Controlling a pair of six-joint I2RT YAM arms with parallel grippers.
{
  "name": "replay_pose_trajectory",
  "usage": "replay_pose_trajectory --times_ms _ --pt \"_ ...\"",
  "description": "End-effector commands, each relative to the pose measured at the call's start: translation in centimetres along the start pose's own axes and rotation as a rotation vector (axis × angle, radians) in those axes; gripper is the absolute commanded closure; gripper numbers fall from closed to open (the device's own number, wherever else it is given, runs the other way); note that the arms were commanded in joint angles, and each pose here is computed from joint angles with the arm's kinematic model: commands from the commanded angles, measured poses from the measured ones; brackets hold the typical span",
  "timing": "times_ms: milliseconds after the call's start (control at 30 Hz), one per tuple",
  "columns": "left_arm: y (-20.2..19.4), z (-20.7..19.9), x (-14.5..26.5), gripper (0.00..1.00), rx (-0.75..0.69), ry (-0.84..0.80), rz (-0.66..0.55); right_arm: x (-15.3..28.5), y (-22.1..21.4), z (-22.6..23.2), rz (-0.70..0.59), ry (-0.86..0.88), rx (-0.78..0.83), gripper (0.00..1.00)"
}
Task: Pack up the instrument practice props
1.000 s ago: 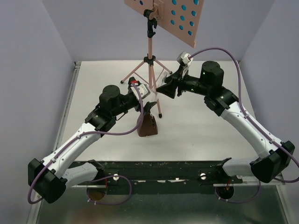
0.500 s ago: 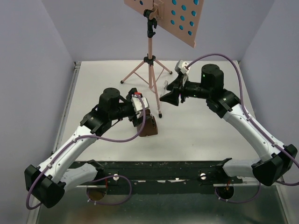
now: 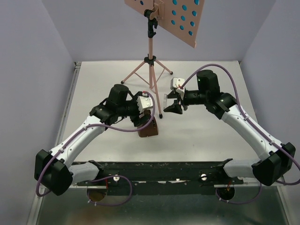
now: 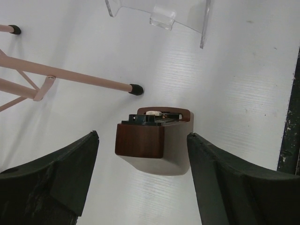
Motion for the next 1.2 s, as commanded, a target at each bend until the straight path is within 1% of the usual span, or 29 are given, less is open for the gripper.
replay_pose_trajectory --times_ms 0,67,133,333,367,467,533,667,900,1000,1167 --pt "0.4 0.4 -0.3 0.2 0.005 -0.059 -0.014 0.0 -1.6 0.4 0.013 0.046 0.021 1.0" --pt "0.0 0.6 -0.4 0.25 0.015 -0.065 -0.009 -0.3 -2.3 0.1 0.015 0.067 0.032 1.0" --pt "-0.4 0.6 -0.6 0.33 0.023 -0.082 -0.005 -0.8 -2.9 0.0 0.017 0.102 0.041 1.0" --pt "-0.8 -0.4 -0.1 0.61 0.021 -0.197 -0.013 -2.7 -4.1 -0.1 -0.037 0.254 0.076 1.0" --pt "-0.8 -0.7 0.0 0.69 0.018 -0.215 -0.017 -3.0 -4.5 -0.1 -0.047 0.277 0.087 1.0" --pt "-0.8 -1.4 0.3 0.88 0.021 -0.265 -0.024 -4.0 -5.9 -0.2 -0.063 0.336 0.185 1.0" --pt "-1.0 -1.7 0.4 1.0 0.028 -0.285 -0.025 -4.6 -6.6 -0.4 -0.066 0.361 0.199 1.0" --pt "-1.2 -1.9 0.1 1.0 0.046 -0.293 -0.039 -5.9 -8.2 -0.3 -0.072 0.394 0.185 1.0" --pt "-1.2 -1.8 -0.3 1.0 0.1 -0.231 -0.062 -7.5 -9.3 0.6 -0.16 0.351 0.178 1.0" --pt "-1.4 -1.9 -0.4 1.0 0.11 -0.229 -0.054 -8.1 -9.6 0.2 -0.165 0.325 0.144 1.0" --pt "-1.4 -1.8 -0.4 1.0 0.1 -0.206 -0.056 -8.9 -10.3 -0.2 -0.138 0.311 0.108 1.0"
Point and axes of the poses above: each gripper's point midway between its finger pads, its own x axis back along the fingers, its own z axis along the line the jaws close on, y = z × x, the point moved 7 cm from there along x, back along the fingers, and after that the axes turned 13 degrees about -x, right-handed, at the moved point
